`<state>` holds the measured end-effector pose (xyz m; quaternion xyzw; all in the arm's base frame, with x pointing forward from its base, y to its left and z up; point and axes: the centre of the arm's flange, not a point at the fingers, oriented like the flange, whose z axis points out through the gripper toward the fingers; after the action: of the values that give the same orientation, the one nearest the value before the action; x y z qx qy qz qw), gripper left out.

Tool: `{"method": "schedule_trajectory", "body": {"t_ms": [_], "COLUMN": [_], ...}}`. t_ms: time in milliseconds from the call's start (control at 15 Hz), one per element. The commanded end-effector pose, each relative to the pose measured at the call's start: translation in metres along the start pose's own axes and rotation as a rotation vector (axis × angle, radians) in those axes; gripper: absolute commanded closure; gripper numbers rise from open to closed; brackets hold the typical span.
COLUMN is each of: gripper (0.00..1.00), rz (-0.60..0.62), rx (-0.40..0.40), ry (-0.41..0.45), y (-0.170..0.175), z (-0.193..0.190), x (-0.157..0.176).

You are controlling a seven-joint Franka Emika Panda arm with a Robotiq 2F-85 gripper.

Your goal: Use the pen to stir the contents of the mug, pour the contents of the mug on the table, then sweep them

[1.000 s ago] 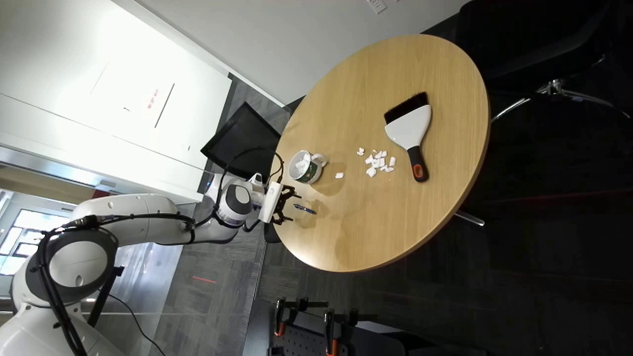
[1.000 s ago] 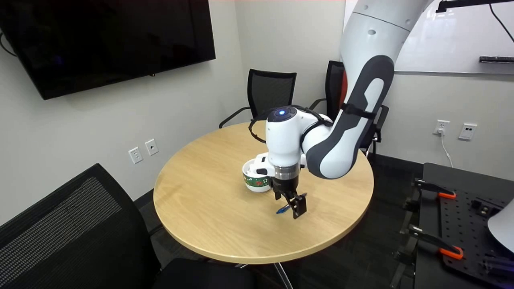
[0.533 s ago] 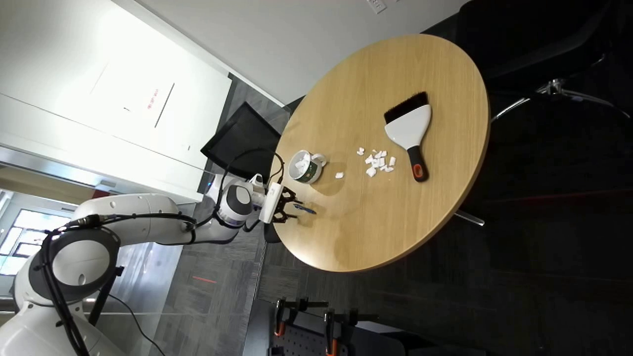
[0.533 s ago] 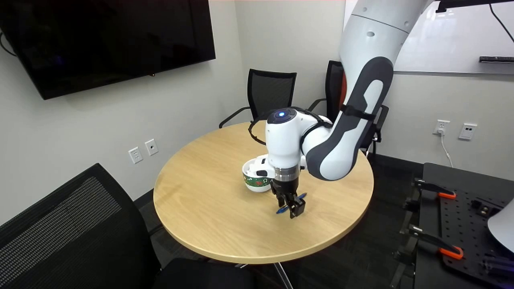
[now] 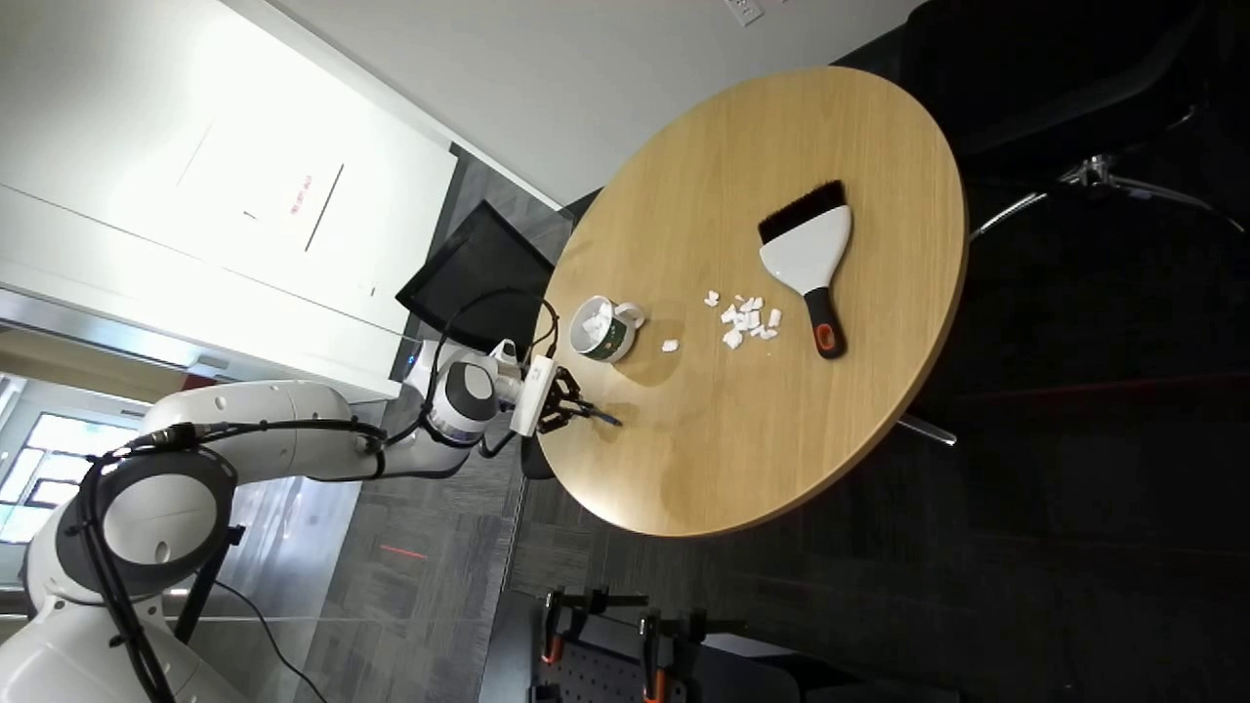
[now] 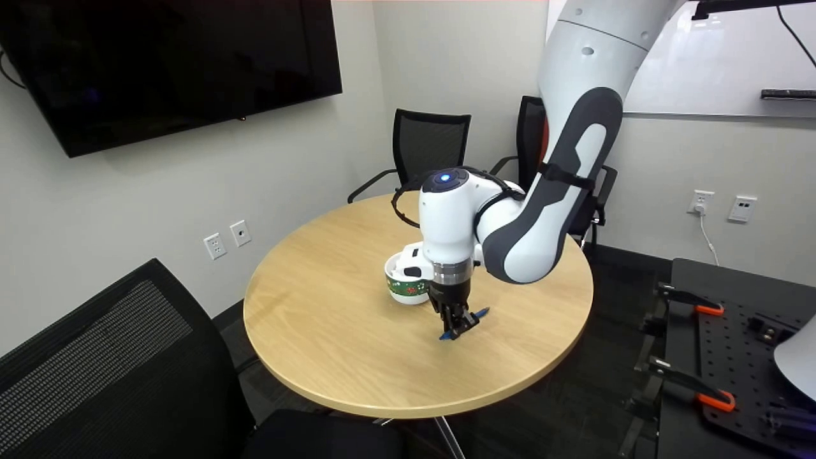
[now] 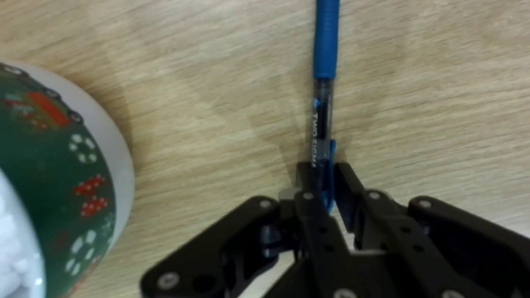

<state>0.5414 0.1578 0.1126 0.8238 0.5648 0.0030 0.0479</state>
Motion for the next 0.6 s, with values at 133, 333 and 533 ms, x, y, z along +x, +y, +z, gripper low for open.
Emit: {"method": "schedule_trajectory", "body": {"t_ms": [133, 333, 533], "gripper": [0.96, 0.96, 0.96], "rz": [0.128, 0.23, 0.256], "rx": [-0.101, -0.17, -0.208], "ry": [0.045, 0.143, 0.232], "y": [-0.006, -0.004, -0.007], "z": [-0.046, -0.089, -0.127], "x": [-0.008, -0.009, -0.016]}}
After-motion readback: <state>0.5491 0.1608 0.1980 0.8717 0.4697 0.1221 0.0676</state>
